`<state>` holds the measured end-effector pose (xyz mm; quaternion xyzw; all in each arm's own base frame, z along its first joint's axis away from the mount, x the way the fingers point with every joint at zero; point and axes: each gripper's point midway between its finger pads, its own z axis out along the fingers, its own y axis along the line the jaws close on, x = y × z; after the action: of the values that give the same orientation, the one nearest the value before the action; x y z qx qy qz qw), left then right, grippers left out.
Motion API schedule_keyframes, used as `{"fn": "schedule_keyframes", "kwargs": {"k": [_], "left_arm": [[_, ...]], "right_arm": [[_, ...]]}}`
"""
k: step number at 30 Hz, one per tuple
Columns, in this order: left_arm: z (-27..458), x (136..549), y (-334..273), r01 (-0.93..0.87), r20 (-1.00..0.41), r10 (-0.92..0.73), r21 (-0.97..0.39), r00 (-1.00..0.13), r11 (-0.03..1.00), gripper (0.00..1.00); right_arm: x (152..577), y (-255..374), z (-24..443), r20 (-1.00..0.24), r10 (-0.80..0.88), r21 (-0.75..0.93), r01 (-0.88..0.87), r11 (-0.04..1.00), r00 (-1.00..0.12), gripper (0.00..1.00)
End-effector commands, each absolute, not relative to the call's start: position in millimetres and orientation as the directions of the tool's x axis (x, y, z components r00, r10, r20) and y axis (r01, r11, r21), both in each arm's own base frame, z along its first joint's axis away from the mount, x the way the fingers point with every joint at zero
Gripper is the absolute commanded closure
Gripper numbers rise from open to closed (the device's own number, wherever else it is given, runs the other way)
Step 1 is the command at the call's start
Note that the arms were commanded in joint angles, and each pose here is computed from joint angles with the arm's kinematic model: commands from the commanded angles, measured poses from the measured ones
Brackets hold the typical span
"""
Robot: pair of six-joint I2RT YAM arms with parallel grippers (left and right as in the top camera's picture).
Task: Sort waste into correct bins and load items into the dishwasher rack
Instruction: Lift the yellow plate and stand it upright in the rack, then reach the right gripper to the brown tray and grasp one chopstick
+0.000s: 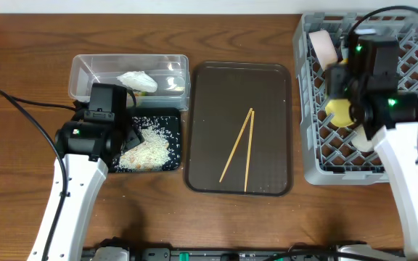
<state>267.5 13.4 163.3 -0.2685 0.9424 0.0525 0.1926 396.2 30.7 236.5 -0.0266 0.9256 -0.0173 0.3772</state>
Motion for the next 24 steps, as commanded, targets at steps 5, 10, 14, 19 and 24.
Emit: {"fn": "schedule_keyframes", "kwargs": {"k": [5,10,14,19,24], "left_arm": [[161,266,15,-0.533,-0.383,-0.492,0.001,-0.782,0.846,0.22],[161,266,15,-0.533,-0.383,-0.492,0.001,-0.782,0.846,0.22],[161,266,15,-0.533,-0.383,-0.492,0.001,-0.782,0.846,0.22],[161,266,15,-0.533,-0.383,-0.492,0.001,-0.782,0.846,0.23],[161,266,15,-0.533,-0.383,-0.492,0.001,-0.782,0.846,0.22]], "right_arm": [[347,138,182,-0.451,-0.048,0.253,-0.180,0.951,-0.891,0.36],[329,169,129,-0.306,-0.087,0.215,-0.158,0.964,-0.948,0.37],[325,184,90,-0.236,-0.076,0.180,-0.121,0.976,-0.969,0.38],[316,186,42,-0.127,-0.007,0.112,-0.021,0.993,-0.992,0.44],[310,179,8,-0.054,0.033,0.047,0.031,0.998,-0.998,0.44]]}}
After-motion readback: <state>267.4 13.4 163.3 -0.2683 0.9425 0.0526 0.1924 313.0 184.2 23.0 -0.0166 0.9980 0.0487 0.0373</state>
